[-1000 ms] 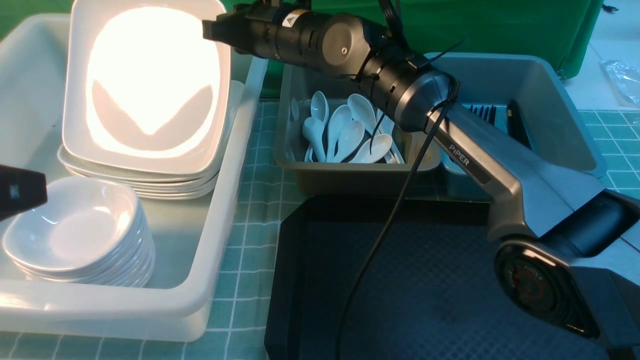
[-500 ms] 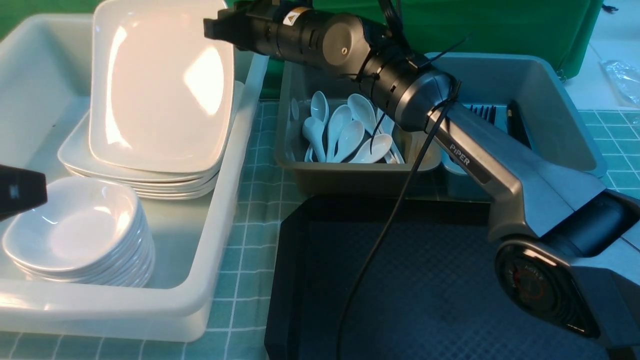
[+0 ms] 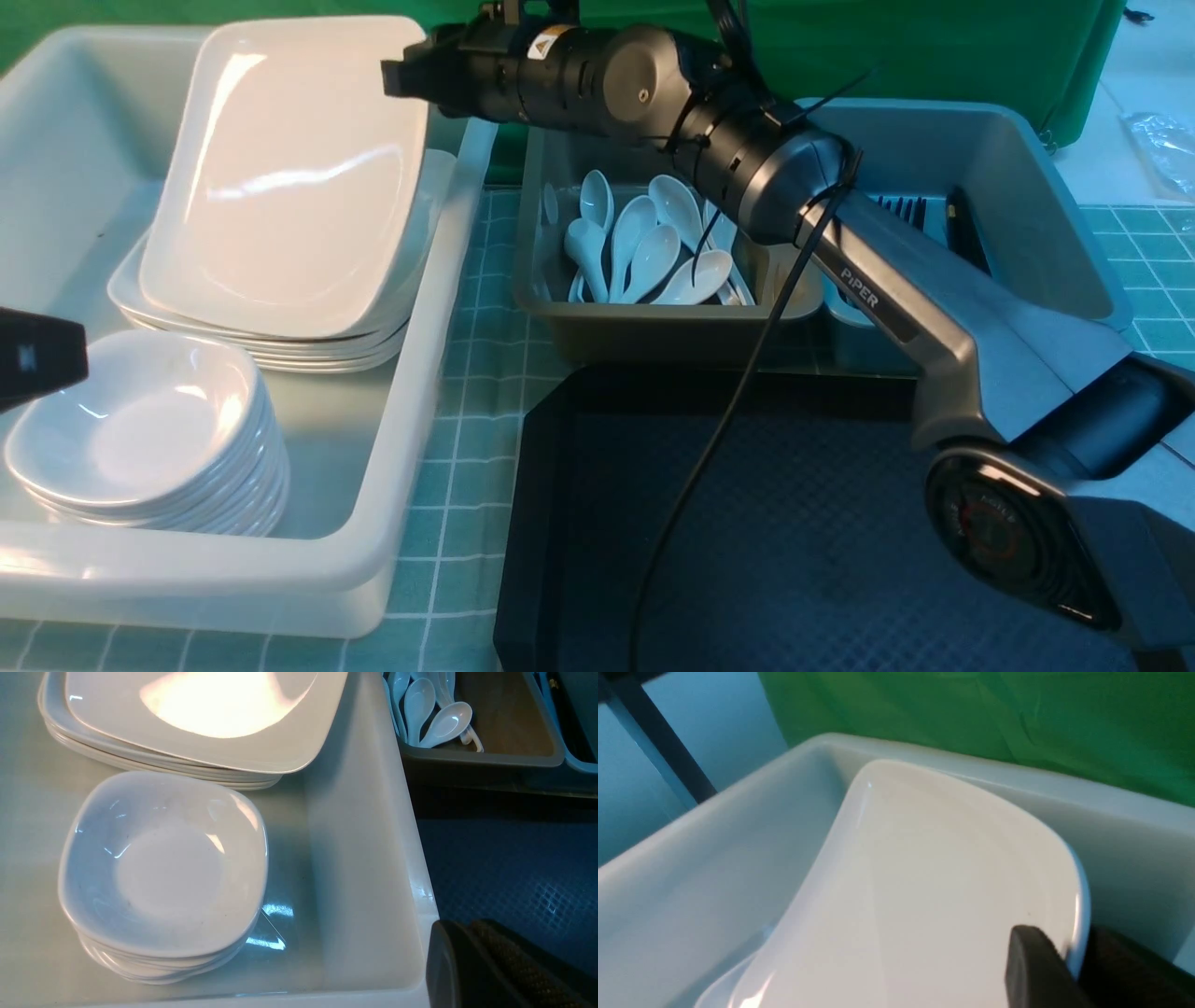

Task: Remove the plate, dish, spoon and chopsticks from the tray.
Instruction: Use the right arm to put the plate into the large storage box on the left

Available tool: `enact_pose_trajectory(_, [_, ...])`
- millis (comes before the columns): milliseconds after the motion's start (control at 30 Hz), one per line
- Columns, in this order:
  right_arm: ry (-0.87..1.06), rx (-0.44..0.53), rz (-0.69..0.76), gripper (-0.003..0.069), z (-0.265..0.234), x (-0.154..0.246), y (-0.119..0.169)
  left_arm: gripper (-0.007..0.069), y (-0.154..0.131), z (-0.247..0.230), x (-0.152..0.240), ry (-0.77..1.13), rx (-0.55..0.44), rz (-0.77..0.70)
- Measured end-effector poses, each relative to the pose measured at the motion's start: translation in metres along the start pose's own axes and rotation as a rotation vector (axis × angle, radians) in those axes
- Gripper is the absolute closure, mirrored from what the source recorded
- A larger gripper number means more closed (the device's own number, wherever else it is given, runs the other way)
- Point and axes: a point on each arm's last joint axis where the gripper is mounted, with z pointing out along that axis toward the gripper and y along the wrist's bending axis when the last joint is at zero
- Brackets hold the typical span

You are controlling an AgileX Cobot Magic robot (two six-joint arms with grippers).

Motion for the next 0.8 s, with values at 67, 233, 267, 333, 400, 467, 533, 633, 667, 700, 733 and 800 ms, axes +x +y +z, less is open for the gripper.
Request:
enact_pose_trajectory(67, [0.017,0.009,-0.018,0.0494,0.000,0.002,-0.001,0.0617,0.000,0.000,0.000,0.000,0.000,0.001])
enact_pose_trajectory(233, [0.034,0.015,-0.033,0.0490,0.000,0.003,-0.002,0.0617,0.000,0.000,0.000,0.000,0.000,0.004])
enact_pose_trajectory(267, [0.039,0.016,-0.036,0.0489,0.001,0.005,-0.003,0.0617,0.000,0.000,0.000,0.002,0.000,0.005])
enact_pose_trajectory(333, [0.052,0.019,-0.036,0.0480,0.005,0.011,-0.005,0.0617,0.000,0.000,0.000,0.004,0.000,0.008])
enact_pose_trajectory(400, [0.063,0.020,-0.034,0.0473,0.007,0.016,-0.006,0.0617,0.000,0.000,0.000,0.004,0.000,0.013])
enact_pose_trajectory(467, [0.101,0.020,-0.035,0.0435,0.012,0.027,-0.008,0.0617,0.000,0.000,0.001,0.006,0.001,0.021])
enact_pose_trajectory(533, [0.113,0.017,-0.037,0.0380,0.014,0.031,-0.008,0.0617,0.000,0.000,0.001,0.006,0.001,0.021])
enact_pose_trajectory(633, [0.114,0.015,-0.041,0.0300,0.012,0.028,-0.007,0.0617,0.000,0.000,0.001,0.006,0.001,0.022])
enact_pose_trajectory(667, [0.113,0.015,-0.041,0.0281,0.012,0.027,-0.007,0.0617,0.000,0.000,0.001,0.006,0.001,0.022])
enact_pose_trajectory(700, [0.112,0.014,-0.043,0.0262,0.011,0.025,-0.006,0.0617,0.000,0.000,0.001,0.007,0.001,0.022])
enact_pose_trajectory(733, [0.111,0.014,-0.046,0.0246,0.009,0.023,-0.006,0.0617,0.000,0.000,0.001,0.007,0.001,0.022])
enact_pose_trajectory(800, [0.109,0.017,-0.057,0.0223,0.007,0.019,-0.005,0.0617,0.000,0.000,0.001,0.007,0.001,0.022])
